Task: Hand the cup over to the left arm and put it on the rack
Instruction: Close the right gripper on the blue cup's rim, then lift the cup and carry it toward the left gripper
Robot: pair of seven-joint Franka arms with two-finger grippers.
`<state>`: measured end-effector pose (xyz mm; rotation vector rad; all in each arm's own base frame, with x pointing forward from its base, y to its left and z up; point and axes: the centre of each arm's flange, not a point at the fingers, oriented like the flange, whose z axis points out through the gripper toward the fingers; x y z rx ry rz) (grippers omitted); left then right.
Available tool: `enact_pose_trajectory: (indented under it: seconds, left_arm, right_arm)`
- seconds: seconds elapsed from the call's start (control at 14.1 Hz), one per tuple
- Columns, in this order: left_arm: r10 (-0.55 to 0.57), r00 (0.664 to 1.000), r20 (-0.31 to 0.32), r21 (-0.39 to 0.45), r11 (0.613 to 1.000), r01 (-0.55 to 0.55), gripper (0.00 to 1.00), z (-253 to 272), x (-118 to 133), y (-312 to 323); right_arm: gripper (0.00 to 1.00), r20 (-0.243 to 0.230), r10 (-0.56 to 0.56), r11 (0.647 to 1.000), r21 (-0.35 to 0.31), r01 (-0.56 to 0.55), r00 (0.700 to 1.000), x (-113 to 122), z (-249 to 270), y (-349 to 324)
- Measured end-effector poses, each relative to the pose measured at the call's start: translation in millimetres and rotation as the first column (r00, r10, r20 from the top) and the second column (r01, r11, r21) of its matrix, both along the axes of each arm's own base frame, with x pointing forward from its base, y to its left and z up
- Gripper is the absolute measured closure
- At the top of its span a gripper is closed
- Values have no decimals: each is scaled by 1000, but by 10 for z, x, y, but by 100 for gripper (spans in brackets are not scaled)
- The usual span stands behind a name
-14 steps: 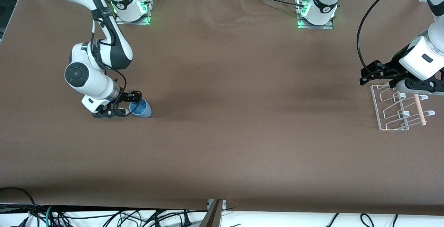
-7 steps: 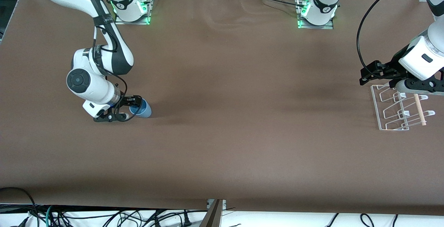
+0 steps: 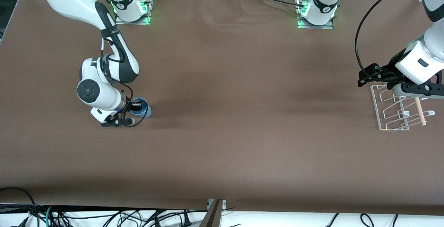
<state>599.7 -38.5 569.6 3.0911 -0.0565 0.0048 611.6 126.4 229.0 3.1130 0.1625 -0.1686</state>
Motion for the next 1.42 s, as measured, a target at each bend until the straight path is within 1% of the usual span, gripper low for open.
enact_pose_trajectory:
  seconds: [0.14, 0.21, 0.35, 0.42, 0.5, 0.57, 0.64, 0.78, 0.85, 0.92, 0.99, 1.06, 1.13, 1.27, 1.42]
  left_arm:
    - [0, 1000, 0, 0, 1000, 0, 0, 0, 1, 0]
    - [0, 1000, 1, 0, 1000, 0, 0, 3, 1, -1]
    - [0, 1000, 2, 0, 1000, 0, 0, 11, 3, -1]
    - [0, 1000, 3, 0, 1000, 0, 0, 15, 3, -1]
    - [0, 1000, 4, 0, 1000, 0, 0, 18, 4, -1]
    - [0, 1000, 5, 0, 1000, 0, 0, 24, 4, -1]
    - [-1, 1000, 8, -1, 1000, 1, 0, 38, 6, -6]
    - [-4, 1000, 13, -1, 1000, 4, 0, 63, 8, -23]
    - [-5, 1000, 14, -1, 1000, 5, 0, 69, 8, -28]
    - [-5, 1000, 15, -1, 1000, 5, 0, 72, 8, -28]
    - [-5, 1000, 15, -1, 1000, 5, 0, 72, 9, -28]
    - [-5, 1000, 15, -1, 1000, 5, 0, 73, 9, -29]
    - [-5, 1000, 15, -1, 1000, 5, 0, 73, 9, -29]
    - [-5, 1000, 15, -1, 1000, 5, 0, 74, 9, -29]
    - [-6, 1000, 15, -2, 1000, 6, 0, 75, 9, -33]
  right_arm:
    - [89, -12, 8, 1000, -1, -8, 1000, 4, 35, 63]
    - [96, -24, 9, 1000, 0, -9, 1000, 12, 66, 87]
    - [95, -61, -13, 1000, 18, 14, 998, 49, 176, 130]
    - [95, -82, -50, 997, 48, 54, 995, 89, 271, 168]
    - [95, -107, -108, 989, 86, 117, 988, 139, 385, 226]
    - [95, -142, -170, 973, 129, 189, 975, 191, 518, 317]
    - [95, -185, -229, 950, 170, 261, 956, 235, 656, 454]
    - [95, -276, -322, 889, 241, 390, 906, 278, 898, 820]
    - [95, -326, -364, 847, 273, 455, 873, 270, 986, 1032]
    - [95, -385, -405, 794, 301, 528, 829, 248, 1067, 1265]
    - [95, -450, -441, 735, 316, 600, 777, 221, 1164, 1506]
    - [95, -502, -465, 683, 321, 656, 729, 202, 1281, 1712]
    - [95, -546, -474, 640, 324, 696, 691, 180, 1434, 1917]
    - [95, -612, -479, 569, 329, 753, 629, 108, 1821, 2349]
    - [95, -652, -500, 481, 338, 809, 570, -15, 2201, 2830]
